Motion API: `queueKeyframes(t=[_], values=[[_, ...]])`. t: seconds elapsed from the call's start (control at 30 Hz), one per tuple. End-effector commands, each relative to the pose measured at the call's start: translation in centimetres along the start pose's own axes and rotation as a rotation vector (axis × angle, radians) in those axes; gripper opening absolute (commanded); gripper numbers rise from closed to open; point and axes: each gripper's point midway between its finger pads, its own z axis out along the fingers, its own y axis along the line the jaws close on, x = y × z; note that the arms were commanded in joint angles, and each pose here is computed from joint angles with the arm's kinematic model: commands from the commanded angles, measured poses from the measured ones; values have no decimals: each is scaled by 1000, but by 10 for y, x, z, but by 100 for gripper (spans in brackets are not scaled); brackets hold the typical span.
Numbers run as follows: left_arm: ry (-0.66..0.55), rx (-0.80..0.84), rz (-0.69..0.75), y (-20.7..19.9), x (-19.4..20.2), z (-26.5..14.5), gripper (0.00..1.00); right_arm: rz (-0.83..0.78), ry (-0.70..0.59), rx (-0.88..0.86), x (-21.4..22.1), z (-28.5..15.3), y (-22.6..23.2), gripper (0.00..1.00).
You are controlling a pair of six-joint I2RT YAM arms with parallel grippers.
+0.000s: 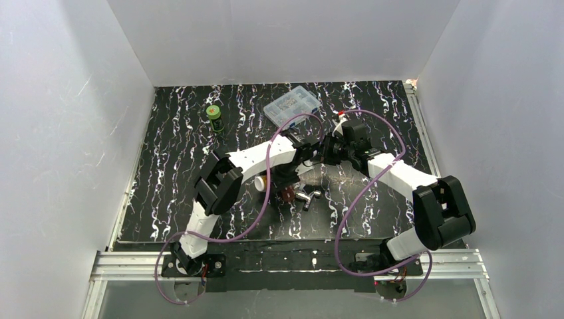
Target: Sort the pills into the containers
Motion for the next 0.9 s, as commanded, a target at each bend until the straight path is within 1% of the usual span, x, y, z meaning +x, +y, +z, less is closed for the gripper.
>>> queueKeyframes(t=[0.0,0.1,0.2,0.4,0.73,0.87], values=[[21,-40,40,7,-2,-4,0,-21,-48,-43,-12,-6,11,5],[18,-49,54,6,-6,-3,0,-20,-47,-44,-11,-6,11,5],[26,-101,95,10,-13,-2,0,-20,-45,-47,-11,-5,11,5],[5,-174,159,14,-18,-13,0,-17,-41,-51,-11,-4,12,5],[-26,-138,283,-13,-15,-16,0,-14,-41,-49,-10,-3,10,5],[-17,-142,318,-15,-12,-14,0,-13,-38,-50,-10,-1,10,5]])
